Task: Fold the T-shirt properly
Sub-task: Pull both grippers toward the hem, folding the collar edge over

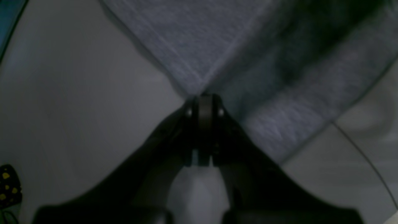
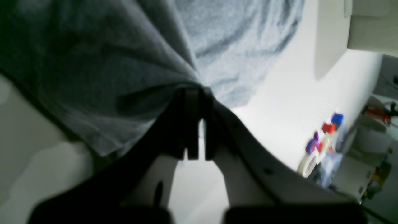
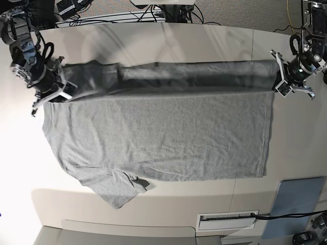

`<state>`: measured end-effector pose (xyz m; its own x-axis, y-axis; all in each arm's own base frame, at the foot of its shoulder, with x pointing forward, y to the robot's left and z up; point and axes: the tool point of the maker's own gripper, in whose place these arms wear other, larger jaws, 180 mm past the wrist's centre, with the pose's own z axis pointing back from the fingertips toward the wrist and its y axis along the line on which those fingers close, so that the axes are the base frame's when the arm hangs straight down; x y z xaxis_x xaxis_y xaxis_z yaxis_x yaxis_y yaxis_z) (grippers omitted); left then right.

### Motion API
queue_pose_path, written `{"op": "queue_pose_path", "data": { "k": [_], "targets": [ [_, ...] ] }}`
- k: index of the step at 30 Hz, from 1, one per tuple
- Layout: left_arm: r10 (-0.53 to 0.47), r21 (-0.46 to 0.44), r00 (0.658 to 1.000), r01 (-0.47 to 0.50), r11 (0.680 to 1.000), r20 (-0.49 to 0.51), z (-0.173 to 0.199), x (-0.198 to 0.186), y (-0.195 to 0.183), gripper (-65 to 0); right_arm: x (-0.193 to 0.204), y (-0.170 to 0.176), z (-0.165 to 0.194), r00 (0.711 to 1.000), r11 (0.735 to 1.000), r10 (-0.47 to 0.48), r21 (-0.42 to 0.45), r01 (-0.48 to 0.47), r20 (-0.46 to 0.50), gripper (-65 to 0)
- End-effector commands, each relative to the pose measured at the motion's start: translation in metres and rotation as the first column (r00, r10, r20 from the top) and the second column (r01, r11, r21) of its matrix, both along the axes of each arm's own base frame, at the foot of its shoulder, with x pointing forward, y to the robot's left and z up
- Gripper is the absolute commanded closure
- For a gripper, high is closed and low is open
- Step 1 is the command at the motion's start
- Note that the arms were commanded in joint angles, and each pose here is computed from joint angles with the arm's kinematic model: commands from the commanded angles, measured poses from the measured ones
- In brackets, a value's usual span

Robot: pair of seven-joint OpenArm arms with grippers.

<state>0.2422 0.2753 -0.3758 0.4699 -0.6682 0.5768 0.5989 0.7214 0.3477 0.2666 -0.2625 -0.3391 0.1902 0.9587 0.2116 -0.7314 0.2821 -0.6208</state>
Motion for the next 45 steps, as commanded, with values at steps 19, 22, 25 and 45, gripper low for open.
{"op": "queue_pose_path", "data": {
  "k": [19, 22, 25, 45],
  "targets": [
    [0.001, -0.025, 0.999, 0.000, 1.000, 0.054, 0.019, 0.018, 0.002, 0.0, 0.040, 0.004, 0.023, 0.992, 0.996, 0.023, -0.094, -0.011, 0.121, 0.0],
    [0.001, -0.027, 0.998, 0.001, 1.000, 0.056, 0.020, 0.019, 0.001, 0.0, 0.040, 0.004, 0.023, 0.993, 0.996, 0.020, -0.093, -0.008, 0.119, 0.0],
    [0.000, -0.029, 0.998, 0.002, 1.000, 0.070, 0.023, 0.023, 0.001, 0.0, 0.040, 0.002, 0.023, 0.993, 0.995, 0.012, -0.101, 0.000, 0.116, 0.0],
    [0.000, -0.026, 0.994, 0.003, 1.000, 0.112, 0.035, 0.037, 0.002, 0.0, 0.038, -0.001, 0.021, 0.994, 0.995, -0.007, -0.099, 0.017, 0.106, 0.0]
  ]
}}
